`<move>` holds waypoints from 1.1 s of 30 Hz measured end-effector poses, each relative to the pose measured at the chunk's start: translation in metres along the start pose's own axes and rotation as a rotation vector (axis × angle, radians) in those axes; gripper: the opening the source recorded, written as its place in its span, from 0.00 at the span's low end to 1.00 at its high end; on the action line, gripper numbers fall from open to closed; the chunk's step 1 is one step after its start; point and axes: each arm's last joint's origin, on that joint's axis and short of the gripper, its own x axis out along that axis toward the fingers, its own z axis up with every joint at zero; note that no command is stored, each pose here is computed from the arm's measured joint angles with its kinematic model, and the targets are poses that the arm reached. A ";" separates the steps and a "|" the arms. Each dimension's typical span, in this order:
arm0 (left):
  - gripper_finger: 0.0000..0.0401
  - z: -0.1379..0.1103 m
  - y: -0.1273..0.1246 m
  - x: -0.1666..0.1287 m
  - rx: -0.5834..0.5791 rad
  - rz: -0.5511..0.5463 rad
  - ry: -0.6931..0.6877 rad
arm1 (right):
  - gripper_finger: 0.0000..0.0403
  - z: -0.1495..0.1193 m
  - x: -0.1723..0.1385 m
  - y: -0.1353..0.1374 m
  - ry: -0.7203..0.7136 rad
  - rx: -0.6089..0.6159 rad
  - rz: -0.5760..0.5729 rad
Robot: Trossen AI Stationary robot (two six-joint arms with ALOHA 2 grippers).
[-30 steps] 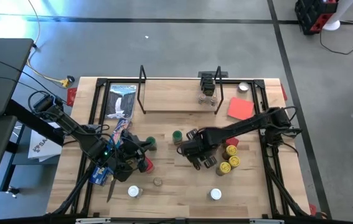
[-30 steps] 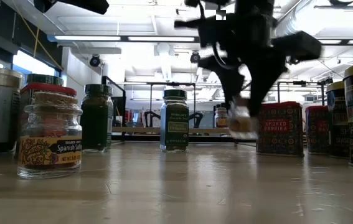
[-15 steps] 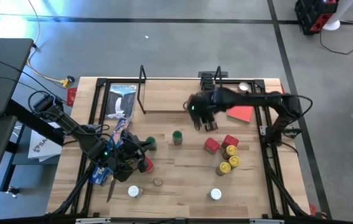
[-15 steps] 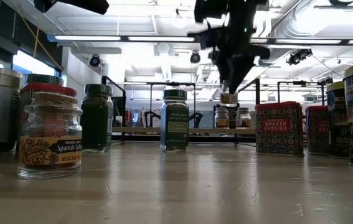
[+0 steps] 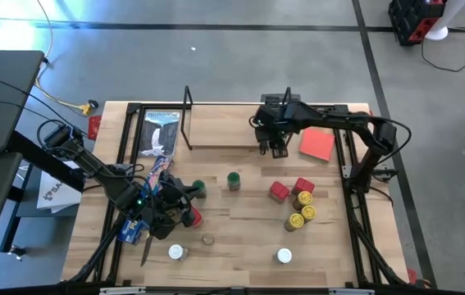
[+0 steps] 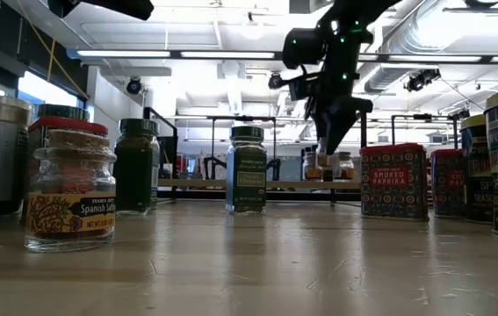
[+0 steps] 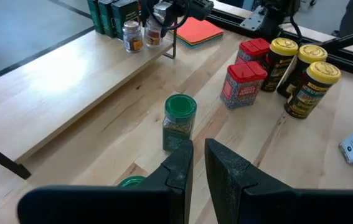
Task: Shelf spices
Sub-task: Put the transparent seasoning bottle on the shelf aligned with the transparent seasoning can
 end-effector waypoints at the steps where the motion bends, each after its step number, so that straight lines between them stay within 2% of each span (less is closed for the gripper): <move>1: 0.09 0.000 0.000 0.000 0.000 0.000 0.000 | 0.42 -0.001 0.002 0.000 0.000 0.001 0.000; 15: 0.09 0.000 0.000 0.000 -0.001 0.000 0.000 | 0.47 -0.002 0.008 0.000 -0.017 0.010 -0.011; 22: 0.09 0.000 0.000 0.000 -0.001 0.000 0.000 | 0.47 -0.006 0.009 -0.007 -0.015 0.069 -0.012; 33: 0.09 0.000 0.000 0.000 -0.001 0.000 0.000 | 0.47 -0.005 0.009 -0.008 -0.033 -0.005 -0.021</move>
